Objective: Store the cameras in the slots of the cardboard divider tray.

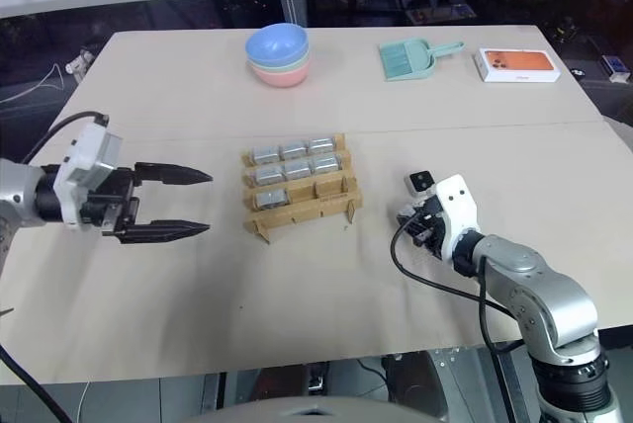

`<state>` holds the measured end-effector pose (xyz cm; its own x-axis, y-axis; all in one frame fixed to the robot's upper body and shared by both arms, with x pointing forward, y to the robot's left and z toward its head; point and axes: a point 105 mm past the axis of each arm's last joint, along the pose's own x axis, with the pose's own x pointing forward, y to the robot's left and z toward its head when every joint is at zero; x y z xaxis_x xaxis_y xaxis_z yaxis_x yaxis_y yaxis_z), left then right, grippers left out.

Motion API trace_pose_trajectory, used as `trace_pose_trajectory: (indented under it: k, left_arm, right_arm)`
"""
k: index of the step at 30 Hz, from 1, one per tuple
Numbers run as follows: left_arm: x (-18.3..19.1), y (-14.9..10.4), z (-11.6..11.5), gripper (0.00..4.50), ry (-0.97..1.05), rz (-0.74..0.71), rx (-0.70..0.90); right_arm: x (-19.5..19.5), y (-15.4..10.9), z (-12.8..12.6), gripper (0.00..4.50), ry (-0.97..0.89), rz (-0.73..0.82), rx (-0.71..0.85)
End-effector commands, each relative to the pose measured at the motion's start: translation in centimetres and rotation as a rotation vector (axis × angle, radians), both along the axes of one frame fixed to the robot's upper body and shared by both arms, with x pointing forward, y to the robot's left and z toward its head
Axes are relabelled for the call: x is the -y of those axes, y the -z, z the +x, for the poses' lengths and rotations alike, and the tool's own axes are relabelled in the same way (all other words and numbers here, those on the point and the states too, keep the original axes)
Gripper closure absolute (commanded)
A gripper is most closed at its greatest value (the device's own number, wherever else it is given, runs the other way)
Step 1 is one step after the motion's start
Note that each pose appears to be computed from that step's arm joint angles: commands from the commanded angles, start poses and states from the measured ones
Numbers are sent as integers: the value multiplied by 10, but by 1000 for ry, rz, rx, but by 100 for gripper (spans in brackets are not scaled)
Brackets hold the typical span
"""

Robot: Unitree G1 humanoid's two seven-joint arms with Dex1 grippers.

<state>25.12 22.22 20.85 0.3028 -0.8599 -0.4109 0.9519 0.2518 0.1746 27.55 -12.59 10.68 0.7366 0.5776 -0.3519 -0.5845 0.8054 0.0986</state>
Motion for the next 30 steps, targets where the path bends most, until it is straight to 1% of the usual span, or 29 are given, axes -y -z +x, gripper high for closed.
trace_pose_trajectory:
  k: [1,3,5,7,9,11,13,16,18,25,30]
  left_arm:
    - [-2,-9,-1,40,2,20,41]
    - [-3,-9,-2,40,0,21,40]
    - [-3,-10,-2,40,-1,22,41]
    - [-4,-12,-2,40,-1,23,44]
    - [-4,-12,-2,40,-2,29,46]
    - [-5,-11,-3,40,-4,32,46]
    - [-4,-11,-4,40,-7,33,47]
    - [-4,-11,-9,40,-14,43,48]
    - [-4,-10,-12,40,-24,54,50]
    - [-10,-10,-28,40,-85,74,46]
    - [-14,-9,-36,40,-139,68,54]
  right_arm:
    - [-5,-16,-2,373,-53,-28,73]
    - [-6,-27,2,373,-93,-56,130]
    - [-14,-48,8,373,-182,-46,205]
    - [-28,-71,7,373,-353,-93,310]
    - [-40,-81,5,373,-512,-154,375]
    - [-52,-88,4,373,-663,-172,422]
    - [-62,-91,8,373,-796,-203,468]
    - [-79,-91,21,373,-963,-270,521]
    - [-87,-89,26,373,-1036,-295,538]
    - [-109,-78,49,373,-1175,-363,565]
    - [-126,-81,56,373,-1218,-341,587]
